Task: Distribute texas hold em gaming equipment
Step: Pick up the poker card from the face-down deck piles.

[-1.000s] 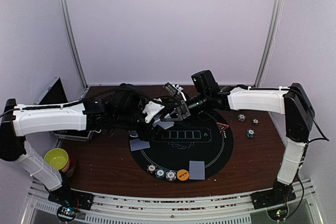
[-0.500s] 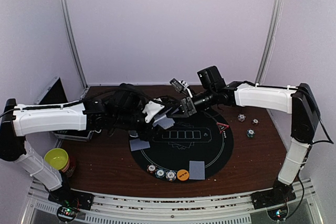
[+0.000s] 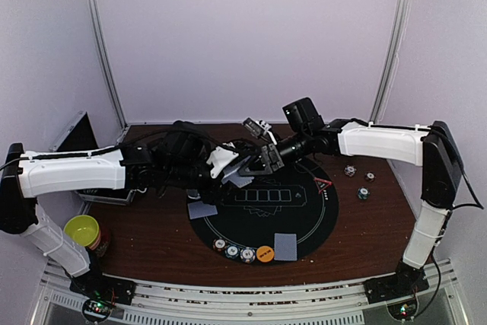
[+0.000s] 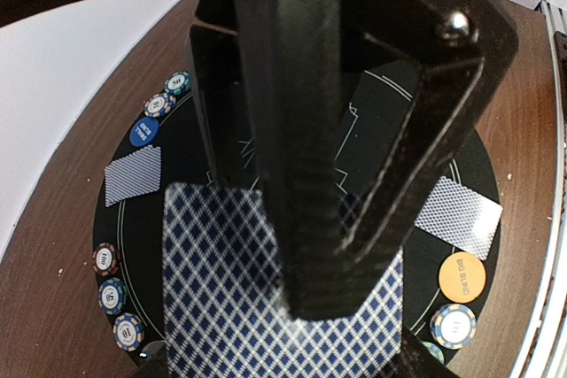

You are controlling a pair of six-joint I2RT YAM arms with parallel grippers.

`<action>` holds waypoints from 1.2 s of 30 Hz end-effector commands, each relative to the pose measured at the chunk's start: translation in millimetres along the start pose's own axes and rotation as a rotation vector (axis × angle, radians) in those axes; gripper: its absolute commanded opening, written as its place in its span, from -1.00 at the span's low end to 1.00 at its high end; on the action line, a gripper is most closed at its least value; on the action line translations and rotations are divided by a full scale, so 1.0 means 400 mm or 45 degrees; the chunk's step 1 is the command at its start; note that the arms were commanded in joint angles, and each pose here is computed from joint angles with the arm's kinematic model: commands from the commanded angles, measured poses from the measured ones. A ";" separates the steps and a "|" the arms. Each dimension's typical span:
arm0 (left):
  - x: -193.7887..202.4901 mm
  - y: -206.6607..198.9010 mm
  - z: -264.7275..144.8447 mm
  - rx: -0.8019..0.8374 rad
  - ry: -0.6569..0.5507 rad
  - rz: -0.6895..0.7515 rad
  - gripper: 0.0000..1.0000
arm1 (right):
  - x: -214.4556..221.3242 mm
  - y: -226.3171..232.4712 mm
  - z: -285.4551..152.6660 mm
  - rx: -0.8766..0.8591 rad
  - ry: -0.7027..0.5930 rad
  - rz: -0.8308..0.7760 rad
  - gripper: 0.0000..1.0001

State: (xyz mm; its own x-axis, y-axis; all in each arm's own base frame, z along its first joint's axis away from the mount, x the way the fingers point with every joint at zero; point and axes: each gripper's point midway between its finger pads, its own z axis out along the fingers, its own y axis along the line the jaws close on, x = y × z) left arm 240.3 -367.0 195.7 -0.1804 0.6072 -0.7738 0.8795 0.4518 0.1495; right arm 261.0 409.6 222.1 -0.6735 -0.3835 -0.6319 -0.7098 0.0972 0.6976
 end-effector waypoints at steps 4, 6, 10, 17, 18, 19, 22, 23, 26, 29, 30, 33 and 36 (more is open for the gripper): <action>-0.045 0.002 -0.015 -0.009 -0.091 0.014 0.19 | -0.024 -0.029 0.035 0.014 -0.003 0.028 -0.20; -0.045 0.002 -0.016 -0.008 -0.092 0.015 0.19 | -0.021 -0.037 0.036 0.033 0.008 0.030 -0.25; -0.046 0.002 -0.017 -0.009 -0.093 0.018 0.19 | -0.012 -0.045 0.024 0.089 0.027 0.005 -0.35; -0.047 0.002 -0.019 -0.007 -0.096 0.014 0.19 | -0.017 -0.045 -0.019 0.146 -0.002 -0.027 -0.46; -0.048 0.002 -0.019 -0.008 -0.097 0.014 0.20 | -0.016 -0.049 -0.023 0.153 -0.004 -0.024 -0.47; -0.048 0.002 -0.019 -0.008 -0.098 0.014 0.19 | -0.015 -0.054 -0.027 0.158 -0.003 -0.023 -0.49; -0.048 0.002 -0.019 -0.008 -0.097 0.013 0.19 | -0.008 -0.068 -0.037 0.169 0.005 -0.009 -0.56; -0.047 0.002 -0.018 -0.007 -0.096 0.012 0.19 | -0.006 -0.070 -0.039 0.167 0.008 -0.004 -0.57; -0.044 0.002 -0.015 -0.008 -0.091 0.014 0.19 | -0.004 -0.059 -0.041 0.138 0.017 -0.008 -0.66; -0.044 0.003 -0.015 -0.012 -0.090 0.016 0.19 | -0.005 -0.029 -0.042 0.072 0.022 -0.017 -0.86; -0.044 0.003 -0.015 -0.012 -0.090 0.015 0.19 | -0.007 -0.018 -0.043 0.055 0.022 -0.024 -0.90; -0.044 0.003 -0.015 -0.012 -0.089 0.015 0.19 | -0.011 -0.005 -0.051 0.057 0.016 -0.043 -0.97; -0.043 0.004 -0.014 -0.014 -0.088 0.016 0.19 | -0.012 0.005 -0.058 0.064 0.013 -0.053 -1.00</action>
State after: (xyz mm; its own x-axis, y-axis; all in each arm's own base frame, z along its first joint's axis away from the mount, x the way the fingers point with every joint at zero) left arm 239.9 -363.9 190.6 -0.1858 0.6204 -0.7620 0.8781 0.4528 0.1545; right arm 271.4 399.7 224.9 -0.6550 -0.4011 -0.6404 -0.7302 0.1180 0.6729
